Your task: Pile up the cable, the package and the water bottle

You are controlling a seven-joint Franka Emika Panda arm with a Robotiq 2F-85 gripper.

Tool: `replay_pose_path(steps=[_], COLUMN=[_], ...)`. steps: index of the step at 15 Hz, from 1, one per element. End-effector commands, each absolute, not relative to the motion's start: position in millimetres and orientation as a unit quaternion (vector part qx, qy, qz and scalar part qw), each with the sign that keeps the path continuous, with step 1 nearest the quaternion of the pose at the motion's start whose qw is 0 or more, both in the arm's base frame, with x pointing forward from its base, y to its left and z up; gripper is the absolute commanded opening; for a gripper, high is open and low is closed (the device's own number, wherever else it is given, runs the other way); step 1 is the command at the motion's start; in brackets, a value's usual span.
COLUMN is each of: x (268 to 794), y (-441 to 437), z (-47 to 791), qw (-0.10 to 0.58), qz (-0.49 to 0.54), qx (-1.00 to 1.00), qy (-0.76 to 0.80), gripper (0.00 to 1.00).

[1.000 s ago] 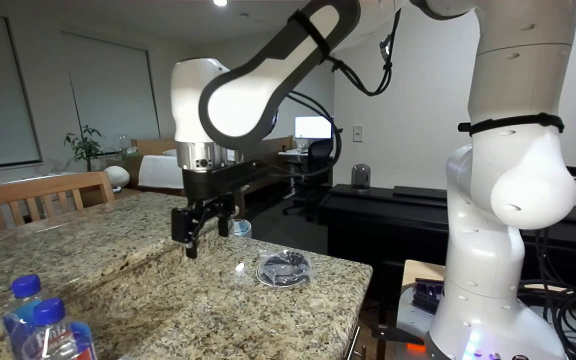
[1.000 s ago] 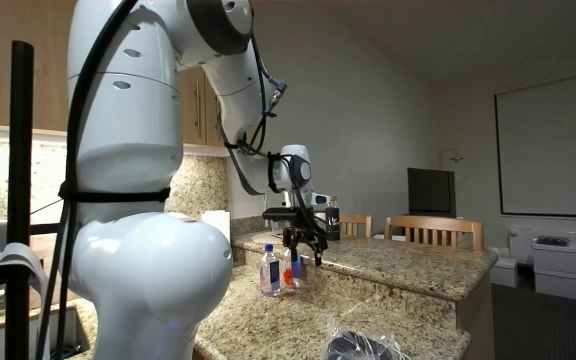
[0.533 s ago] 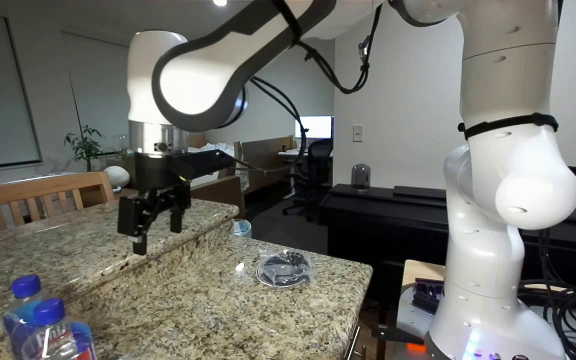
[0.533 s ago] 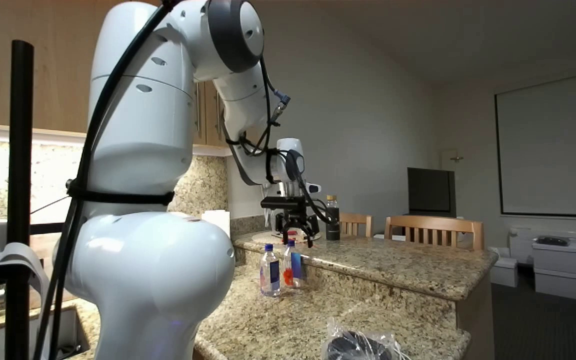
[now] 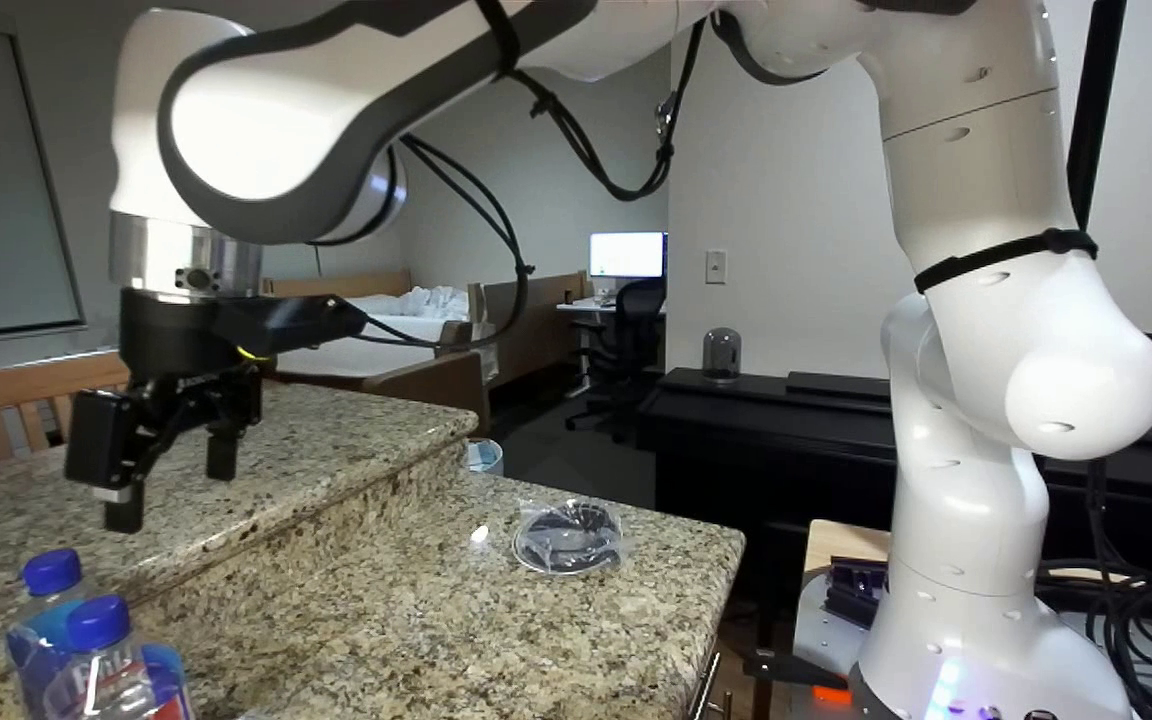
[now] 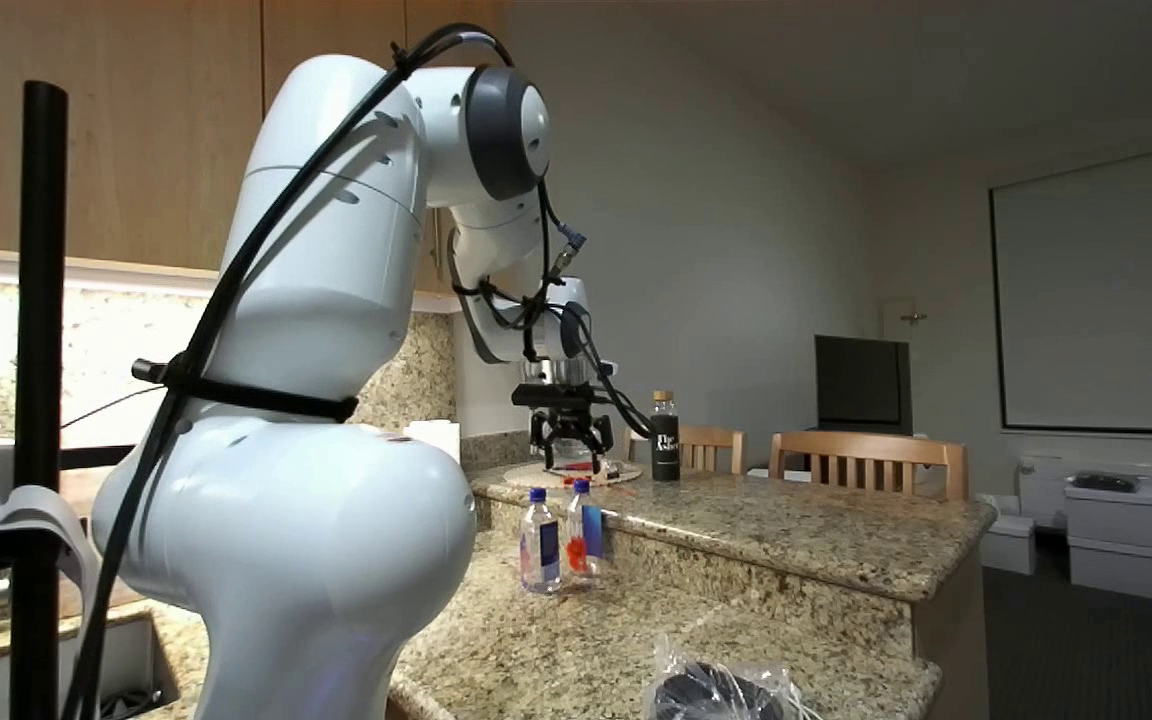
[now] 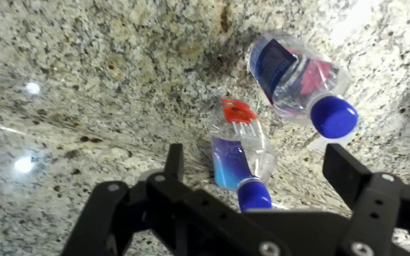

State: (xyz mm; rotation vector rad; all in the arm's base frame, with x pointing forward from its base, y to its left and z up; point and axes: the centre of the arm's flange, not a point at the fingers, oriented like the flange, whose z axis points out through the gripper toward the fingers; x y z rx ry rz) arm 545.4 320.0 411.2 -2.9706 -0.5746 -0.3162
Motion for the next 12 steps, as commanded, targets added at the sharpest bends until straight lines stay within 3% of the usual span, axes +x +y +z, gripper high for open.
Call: replay_pose_path(steps=[1, 7, 12], x=[559.2, 572.2, 558.4], y=[353.2, 401.1, 429.9], z=[426.2, 427.2, 415.3], qw=[0.05, 0.043, 0.025], qz=[-0.103, -0.106, -0.034], qx=[-0.965, -0.955, -0.956], qy=[-0.236, -0.274, -0.289], gripper=[1.0, 1.0, 1.0])
